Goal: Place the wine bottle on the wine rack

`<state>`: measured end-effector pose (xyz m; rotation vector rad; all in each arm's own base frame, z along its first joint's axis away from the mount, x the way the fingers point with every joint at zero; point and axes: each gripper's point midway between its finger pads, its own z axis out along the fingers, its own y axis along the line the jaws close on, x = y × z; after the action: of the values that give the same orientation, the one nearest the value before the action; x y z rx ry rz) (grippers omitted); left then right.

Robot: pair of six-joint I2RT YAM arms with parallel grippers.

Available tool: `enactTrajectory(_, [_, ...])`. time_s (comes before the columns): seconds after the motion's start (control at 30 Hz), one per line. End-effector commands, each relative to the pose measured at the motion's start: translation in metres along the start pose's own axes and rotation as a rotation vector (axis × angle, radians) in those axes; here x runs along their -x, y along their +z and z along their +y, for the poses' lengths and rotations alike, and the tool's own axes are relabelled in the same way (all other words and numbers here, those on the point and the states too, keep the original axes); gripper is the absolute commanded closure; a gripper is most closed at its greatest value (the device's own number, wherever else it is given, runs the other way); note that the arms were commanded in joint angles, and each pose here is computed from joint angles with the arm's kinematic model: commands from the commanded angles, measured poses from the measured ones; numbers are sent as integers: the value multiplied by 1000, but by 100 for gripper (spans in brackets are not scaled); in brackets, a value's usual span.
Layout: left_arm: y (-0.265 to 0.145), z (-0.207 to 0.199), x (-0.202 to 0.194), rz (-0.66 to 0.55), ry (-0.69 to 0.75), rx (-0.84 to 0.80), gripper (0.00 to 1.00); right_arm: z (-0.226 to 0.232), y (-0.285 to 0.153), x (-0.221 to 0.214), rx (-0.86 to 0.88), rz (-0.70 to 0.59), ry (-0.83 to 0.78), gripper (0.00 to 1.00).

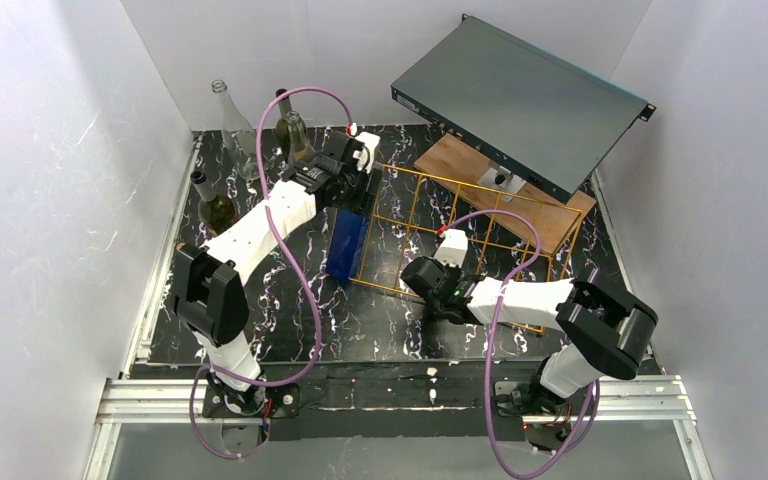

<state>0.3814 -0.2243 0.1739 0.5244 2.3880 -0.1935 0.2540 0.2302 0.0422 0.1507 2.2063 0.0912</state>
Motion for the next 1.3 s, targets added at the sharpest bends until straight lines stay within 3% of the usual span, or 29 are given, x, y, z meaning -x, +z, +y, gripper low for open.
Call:
enactTrajectory(0.0, [0,-9,-10,12,-14,-34,45,-7,-5,-4,-1,5,-108,99])
enactTrajectory(0.07, [-2,-9,-9,5,-12,-41,13,-6,-5,-3,0,5,-108,99])
enactTrajectory(0.1, [-3,-10,-8,2,-12,-42,10,-6,-6,-3,2,4,-110,99])
enactTrajectory(0.53, [-21,-9,2,-66,-1,-54,11,-7,-7,-1,-2,3,-113,99])
enactTrajectory(0.7, [-40,-1,9,-152,4,-24,8,-9,-9,1,-6,1,-123,99])
enactTrajectory(0.87, [-76,1,22,-312,11,-38,8,-6,-11,7,-5,-2,-140,87])
enactTrajectory(1.03, [-129,1,31,-515,10,-73,2,-1,-13,15,-2,-7,-163,68])
enactTrajectory(1.27, [-217,-12,16,-605,-47,-205,2,10,-17,24,46,-19,-182,47])
